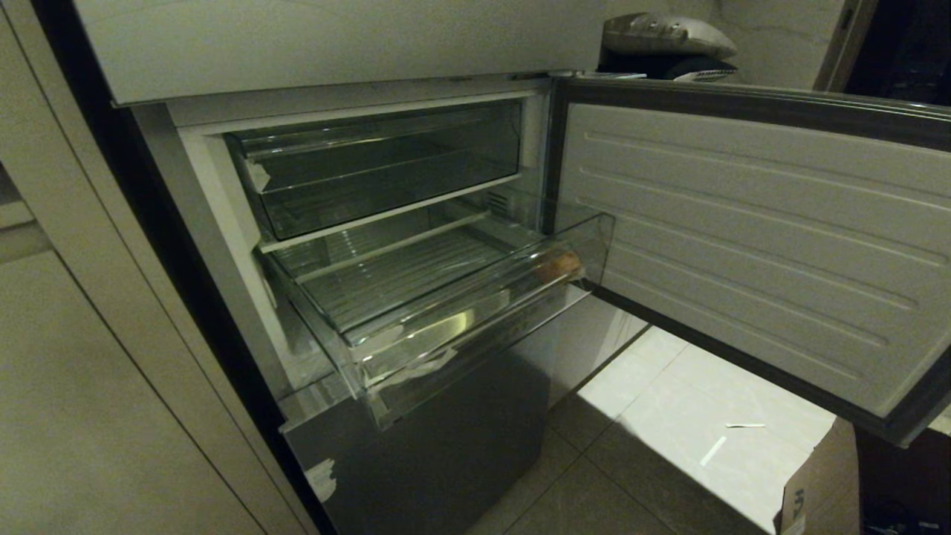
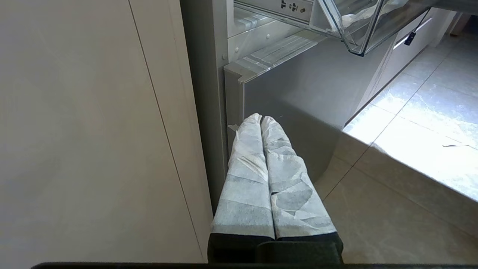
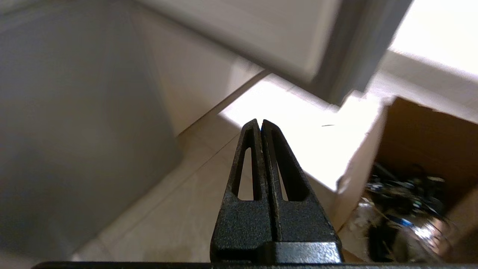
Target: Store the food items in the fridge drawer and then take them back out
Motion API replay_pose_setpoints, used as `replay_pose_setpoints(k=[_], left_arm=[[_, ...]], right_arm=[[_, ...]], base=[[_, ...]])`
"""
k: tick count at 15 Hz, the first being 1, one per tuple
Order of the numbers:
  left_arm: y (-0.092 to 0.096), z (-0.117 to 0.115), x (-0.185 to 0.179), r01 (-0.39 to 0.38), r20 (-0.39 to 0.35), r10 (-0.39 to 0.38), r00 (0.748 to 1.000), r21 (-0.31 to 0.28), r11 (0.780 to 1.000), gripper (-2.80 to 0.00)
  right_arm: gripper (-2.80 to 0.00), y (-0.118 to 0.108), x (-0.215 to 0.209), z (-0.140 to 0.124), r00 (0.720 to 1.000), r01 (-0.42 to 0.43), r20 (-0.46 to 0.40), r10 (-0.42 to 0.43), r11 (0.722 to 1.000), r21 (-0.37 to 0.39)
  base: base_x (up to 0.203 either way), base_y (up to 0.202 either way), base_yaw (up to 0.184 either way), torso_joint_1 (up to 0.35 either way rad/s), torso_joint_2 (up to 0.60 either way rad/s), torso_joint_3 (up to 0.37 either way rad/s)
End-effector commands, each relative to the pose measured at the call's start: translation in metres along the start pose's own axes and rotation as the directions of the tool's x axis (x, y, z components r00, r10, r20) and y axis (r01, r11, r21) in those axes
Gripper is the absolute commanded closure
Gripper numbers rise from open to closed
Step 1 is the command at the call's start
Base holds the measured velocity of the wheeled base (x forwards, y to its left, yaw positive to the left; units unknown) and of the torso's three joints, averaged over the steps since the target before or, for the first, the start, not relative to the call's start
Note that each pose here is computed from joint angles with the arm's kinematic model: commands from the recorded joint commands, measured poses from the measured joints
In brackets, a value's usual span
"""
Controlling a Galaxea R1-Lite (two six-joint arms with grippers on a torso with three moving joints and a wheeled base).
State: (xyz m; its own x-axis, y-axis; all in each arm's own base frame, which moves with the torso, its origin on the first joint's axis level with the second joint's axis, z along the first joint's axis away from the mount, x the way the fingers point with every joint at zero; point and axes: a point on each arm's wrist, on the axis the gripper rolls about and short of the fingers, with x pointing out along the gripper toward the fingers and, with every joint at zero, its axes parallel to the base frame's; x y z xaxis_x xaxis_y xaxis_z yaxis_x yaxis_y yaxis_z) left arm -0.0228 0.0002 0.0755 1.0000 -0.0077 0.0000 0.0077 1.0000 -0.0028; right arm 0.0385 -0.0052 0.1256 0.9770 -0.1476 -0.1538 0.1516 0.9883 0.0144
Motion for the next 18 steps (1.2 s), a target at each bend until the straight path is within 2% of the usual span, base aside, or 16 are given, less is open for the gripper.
replay_pose_setpoints(k=[1,4,5,9,11,18], left_arm=[[0.0,0.0,0.0,0.0,0.0,0.0,1.0,0.0,1.0,0.0],[0.0,0.0,0.0,0.001,0.0,-0.001,1.0,0.0,1.0,0.0],[0.0,0.0,0.0,0.0,0.0,0.0,1.0,0.0,1.0,0.0],[0.0,0.0,0.0,0.0,0.0,0.0,1.0,0.0,1.0,0.0],[0.0,0.0,0.0,0.0,0.0,0.0,1.0,0.0,1.0,0.0],[0.0,0.0,0.0,0.0,0.0,0.0,1.0,0.0,1.0,0.0]], right_arm=[[0.0,0.0,-0.021,-0.024,0.995,-0.059,0.079,0.061,0.998,-0.019],[0.0,-0.002,-0.037,-0.041,0.983,-0.136,0.115,0.143,0.989,-0.064],[0.0,-0.002,-0.039,-0.051,0.985,-0.154,0.066,0.16,0.984,-0.092],[0.0,-0.004,-0.051,-0.059,0.965,-0.143,0.2,0.171,0.979,-0.148],[0.0,-0.004,-0.051,-0.059,0.966,-0.147,0.199,0.167,0.983,-0.111],[0.0,-0.004,-0.051,-0.059,0.967,-0.144,0.201,0.16,0.986,-0.088]], base=[[0.0,0.0,0.0,0.0,0.0,0.0],[0.0,0.0,0.0,0.0,0.0,0.0],[0.0,0.0,0.0,0.0,0.0,0.0],[0.0,0.0,0.0,0.0,0.0,0.0],[0.0,0.0,0.0,0.0,0.0,0.0],[0.0,0.0,0.0,0.0,0.0,0.0]])
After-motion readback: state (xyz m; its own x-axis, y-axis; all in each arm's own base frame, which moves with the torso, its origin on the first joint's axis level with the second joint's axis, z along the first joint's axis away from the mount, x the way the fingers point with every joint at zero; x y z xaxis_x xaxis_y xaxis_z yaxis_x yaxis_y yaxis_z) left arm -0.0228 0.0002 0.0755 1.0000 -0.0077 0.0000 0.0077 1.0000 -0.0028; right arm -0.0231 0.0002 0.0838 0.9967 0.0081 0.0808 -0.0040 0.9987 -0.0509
